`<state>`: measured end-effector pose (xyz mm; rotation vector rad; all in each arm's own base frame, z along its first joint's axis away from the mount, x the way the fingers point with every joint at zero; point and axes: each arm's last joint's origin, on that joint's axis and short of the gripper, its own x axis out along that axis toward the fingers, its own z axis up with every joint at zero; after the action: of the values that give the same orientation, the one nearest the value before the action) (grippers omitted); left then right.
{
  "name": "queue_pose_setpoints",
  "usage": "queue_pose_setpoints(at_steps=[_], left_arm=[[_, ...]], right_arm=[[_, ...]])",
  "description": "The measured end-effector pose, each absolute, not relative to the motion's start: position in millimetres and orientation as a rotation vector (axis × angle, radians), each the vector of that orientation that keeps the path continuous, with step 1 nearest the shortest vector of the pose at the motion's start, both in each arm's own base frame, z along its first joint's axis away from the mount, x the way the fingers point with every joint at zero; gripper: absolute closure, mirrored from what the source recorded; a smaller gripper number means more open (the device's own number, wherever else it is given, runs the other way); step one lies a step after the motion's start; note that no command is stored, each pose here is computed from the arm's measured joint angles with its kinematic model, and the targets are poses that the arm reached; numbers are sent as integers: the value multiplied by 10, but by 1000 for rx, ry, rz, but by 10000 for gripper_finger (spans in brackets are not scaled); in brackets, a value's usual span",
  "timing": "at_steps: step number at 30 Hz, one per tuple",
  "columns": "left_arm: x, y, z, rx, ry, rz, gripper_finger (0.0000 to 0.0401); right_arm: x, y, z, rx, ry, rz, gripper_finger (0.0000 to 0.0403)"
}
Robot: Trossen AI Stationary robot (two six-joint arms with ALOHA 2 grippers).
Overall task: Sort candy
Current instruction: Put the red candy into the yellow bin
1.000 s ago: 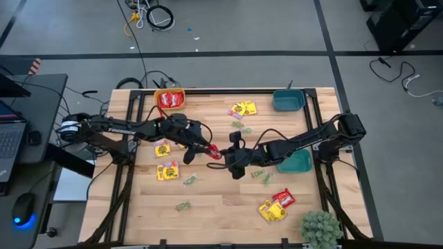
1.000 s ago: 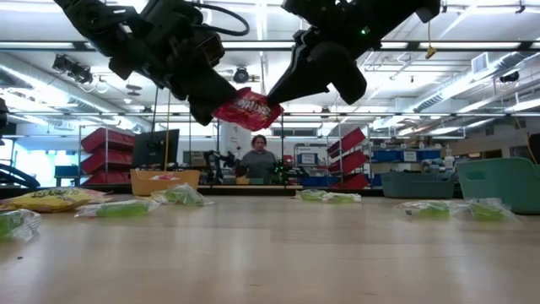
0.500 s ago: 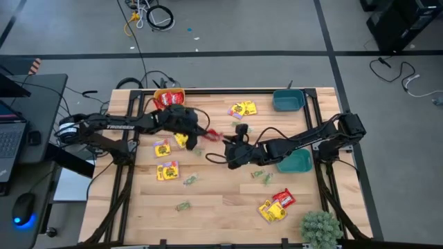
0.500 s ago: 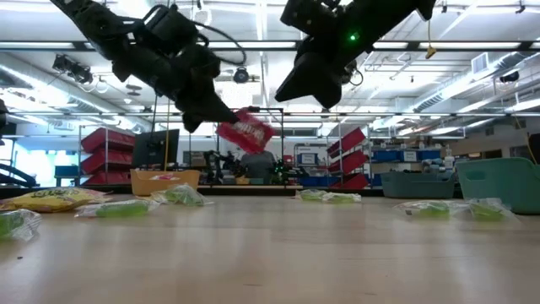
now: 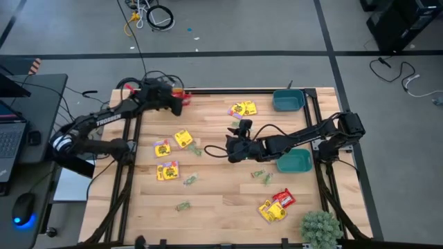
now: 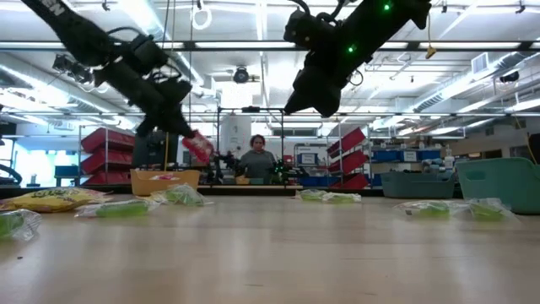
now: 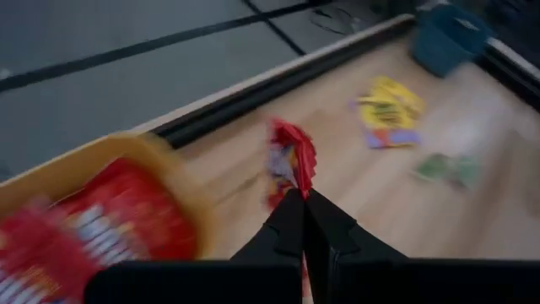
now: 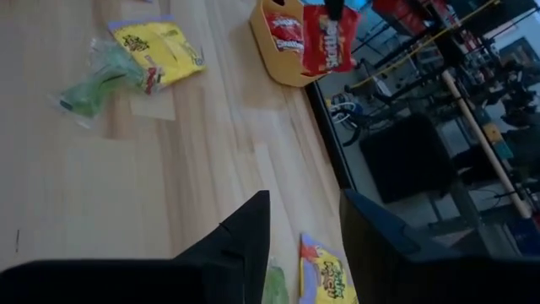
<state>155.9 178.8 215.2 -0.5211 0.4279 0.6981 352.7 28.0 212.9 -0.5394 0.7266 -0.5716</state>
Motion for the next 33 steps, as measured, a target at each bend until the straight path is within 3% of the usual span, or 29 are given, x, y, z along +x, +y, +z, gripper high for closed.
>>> queue_pose_setpoints(at_steps=[9,22,27,33], left_arm=[[1142,1928,1828,-619,300,837,401],[1124,2028,1588,-600,355,910,397],[1135,2054,1508,-483,455,887,373],[1149,2081,1568,-389,425,875,324]], right_arm=[[3519,281,2120,-514,728,-579,273],[3540,237,2124,-481,718,-545,273],[3540,238,2123,-484,720,-543,273],[3539,238,2122,-484,721,-543,272]])
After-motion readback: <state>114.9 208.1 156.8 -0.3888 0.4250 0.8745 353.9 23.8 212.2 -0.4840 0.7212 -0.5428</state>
